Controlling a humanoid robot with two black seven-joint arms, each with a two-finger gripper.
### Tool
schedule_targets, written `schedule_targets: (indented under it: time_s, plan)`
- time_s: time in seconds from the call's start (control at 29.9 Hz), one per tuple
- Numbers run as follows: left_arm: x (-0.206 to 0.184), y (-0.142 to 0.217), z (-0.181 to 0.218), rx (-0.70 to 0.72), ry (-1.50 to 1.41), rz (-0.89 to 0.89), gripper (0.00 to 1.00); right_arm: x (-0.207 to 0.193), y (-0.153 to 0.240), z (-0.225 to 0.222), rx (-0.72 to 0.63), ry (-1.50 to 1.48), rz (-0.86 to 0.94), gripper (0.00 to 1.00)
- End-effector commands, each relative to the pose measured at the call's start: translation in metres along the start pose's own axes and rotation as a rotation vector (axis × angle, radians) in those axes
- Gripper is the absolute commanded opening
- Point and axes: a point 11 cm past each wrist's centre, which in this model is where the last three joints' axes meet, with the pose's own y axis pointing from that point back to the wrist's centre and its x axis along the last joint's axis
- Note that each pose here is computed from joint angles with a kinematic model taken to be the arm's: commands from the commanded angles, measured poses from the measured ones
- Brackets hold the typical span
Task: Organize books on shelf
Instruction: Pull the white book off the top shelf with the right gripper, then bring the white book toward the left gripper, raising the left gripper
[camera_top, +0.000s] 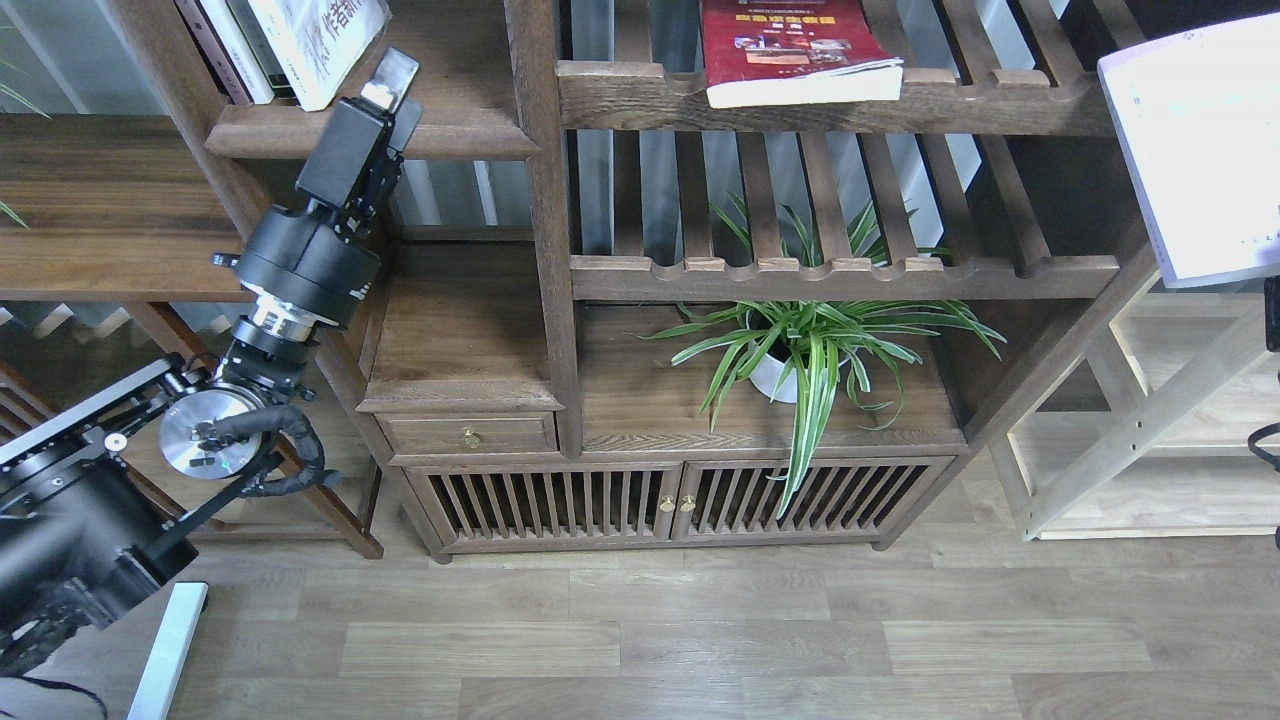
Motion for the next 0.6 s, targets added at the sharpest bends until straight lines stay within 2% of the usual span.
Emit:
schedule_targets:
  time_s: [0.0,0.37,0.57]
  plan:
    - [-0.001,0.0,-0.01,0.012,0.009,-0.006,0.97,0.016,0.019,0.004,-0.032,0.023,0.058,0.02]
    - [-0.001,0.004,-0.03,0.036,0.029,-0.011,0.97,0.039,0.054,0.008,-0.077,0.055,0.156,0.02]
    - [0.004,0.015,-0.062,0.076,0.099,0.022,0.96,0.048,0.062,0.036,-0.159,0.062,0.171,0.02]
